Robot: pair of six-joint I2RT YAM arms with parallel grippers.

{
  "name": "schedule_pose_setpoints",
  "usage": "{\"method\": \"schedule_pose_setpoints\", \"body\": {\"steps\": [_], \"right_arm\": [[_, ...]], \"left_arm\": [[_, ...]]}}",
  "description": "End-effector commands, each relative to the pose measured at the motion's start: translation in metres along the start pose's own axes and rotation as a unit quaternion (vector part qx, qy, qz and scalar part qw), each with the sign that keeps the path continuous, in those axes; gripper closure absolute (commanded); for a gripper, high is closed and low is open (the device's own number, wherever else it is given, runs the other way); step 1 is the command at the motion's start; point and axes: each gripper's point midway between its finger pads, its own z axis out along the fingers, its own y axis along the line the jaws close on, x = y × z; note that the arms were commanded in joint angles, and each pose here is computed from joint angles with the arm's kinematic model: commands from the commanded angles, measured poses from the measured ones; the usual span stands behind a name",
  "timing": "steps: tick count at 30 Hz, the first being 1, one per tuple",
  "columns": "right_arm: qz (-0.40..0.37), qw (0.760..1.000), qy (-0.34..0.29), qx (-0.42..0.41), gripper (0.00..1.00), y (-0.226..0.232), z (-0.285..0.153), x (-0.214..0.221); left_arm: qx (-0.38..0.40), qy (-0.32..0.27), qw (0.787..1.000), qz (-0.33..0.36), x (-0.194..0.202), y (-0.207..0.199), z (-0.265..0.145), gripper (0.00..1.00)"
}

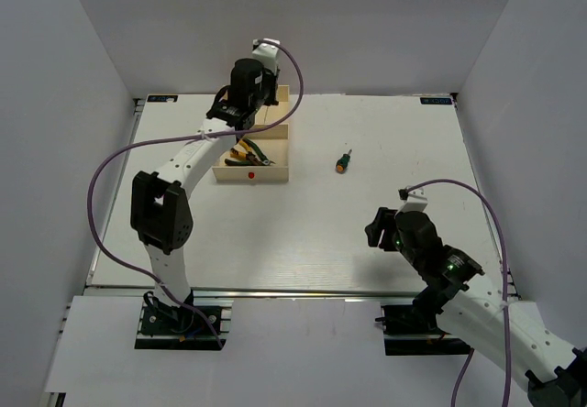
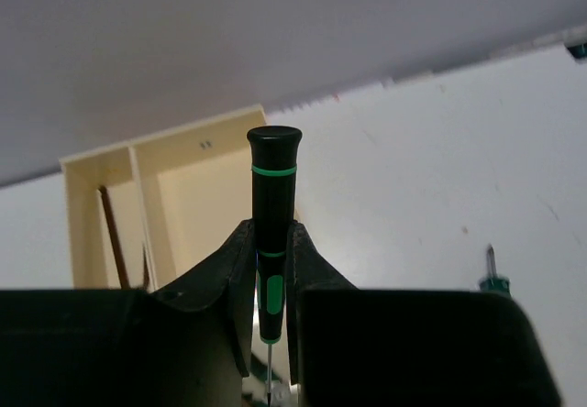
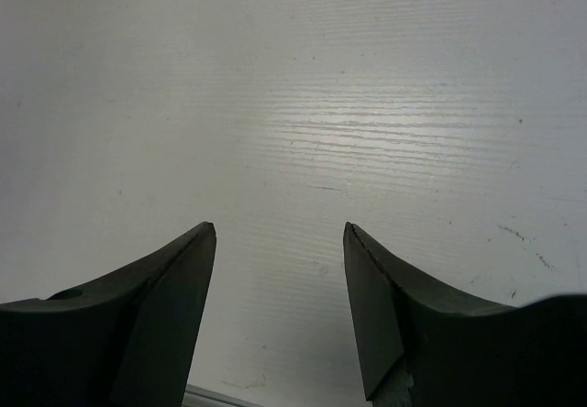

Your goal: Sort the tools into containers

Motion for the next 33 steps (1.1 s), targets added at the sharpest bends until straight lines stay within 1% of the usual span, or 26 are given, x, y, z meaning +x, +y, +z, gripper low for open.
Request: {"method": "schedule_pose_setpoints", "body": {"steps": [1,2,3,4,9,13,14,16,19,20,22,24,25,26,29,30,32,33], "right_arm": [[0.003,1.000,-0.016,-0.009,0.36,0.007,0.001,-0.012],[0.003,1.000,-0.015,-0.007,0.36,0.006,0.001,-0.011],[0.003,1.000,-0.014,-0.008,0.36,0.007,0.002,-0.011],[0.002,1.000,-0.011,-0.010,0.36,0.008,0.002,-0.010],[0.001,1.000,-0.007,-0.008,0.36,0.007,0.007,-0.005],[0.001,1.000,-0.005,-0.018,0.36,0.011,0.012,-0.003],[0.000,1.000,-0.004,-0.017,0.36,0.011,0.013,-0.002],[-0.008,1.000,0.001,-0.014,0.36,0.010,0.016,0.000],[-0.014,1.000,0.009,-0.007,0.36,0.009,0.019,0.001],[-0.016,1.000,0.009,-0.008,0.36,0.010,0.020,0.000],[-0.020,1.000,0.015,-0.010,0.36,0.011,0.022,0.003],[-0.023,1.000,0.016,-0.013,0.36,0.013,0.022,0.002],[-0.022,1.000,0.017,-0.013,0.36,0.013,0.023,0.003],[-0.022,0.999,0.017,-0.015,0.36,0.014,0.023,0.003],[-0.024,1.000,0.019,-0.007,0.36,0.011,0.025,0.005],[-0.023,1.000,0.020,-0.005,0.36,0.010,0.026,0.006],[-0.024,0.999,0.021,-0.007,0.36,0.011,0.026,0.005],[-0.024,0.999,0.022,-0.006,0.36,0.011,0.026,0.006]], "left_arm": [[-0.067,-0.145,0.987,-0.022,-0.079,0.027,-0.016,1.00],[-0.079,-0.153,0.985,-0.025,-0.080,0.036,-0.015,1.00],[-0.090,-0.153,0.984,-0.006,-0.073,0.040,-0.010,1.00],[-0.097,-0.171,0.980,-0.006,-0.080,0.047,-0.009,1.00],[-0.101,-0.177,0.979,0.003,-0.068,0.060,0.017,1.00],[-0.110,-0.170,0.979,0.004,-0.045,0.075,0.048,1.00],[-0.110,-0.170,0.979,0.001,-0.042,0.075,0.053,1.00],[-0.115,-0.168,0.979,-0.002,-0.032,0.087,0.065,1.00],[-0.114,-0.166,0.980,-0.007,-0.021,0.091,0.077,1.00],[-0.118,-0.158,0.980,-0.010,-0.008,0.097,0.084,1.00],[-0.122,-0.163,0.979,-0.014,-0.001,0.104,0.091,1.00],[-0.116,-0.153,0.981,-0.021,0.014,0.101,0.104,1.00],[-0.118,-0.145,0.982,-0.020,0.020,0.107,0.107,1.00],[-0.113,-0.143,0.983,-0.038,0.025,0.104,0.112,1.00],[-0.102,-0.120,0.986,-0.048,0.042,0.100,0.118,1.00],[-0.095,-0.105,0.989,-0.047,0.050,0.097,0.119,0.95],[-0.089,-0.093,0.991,-0.047,0.055,0.094,0.118,0.86],[-0.085,-0.083,0.992,-0.046,0.059,0.093,0.116,0.85]]}}
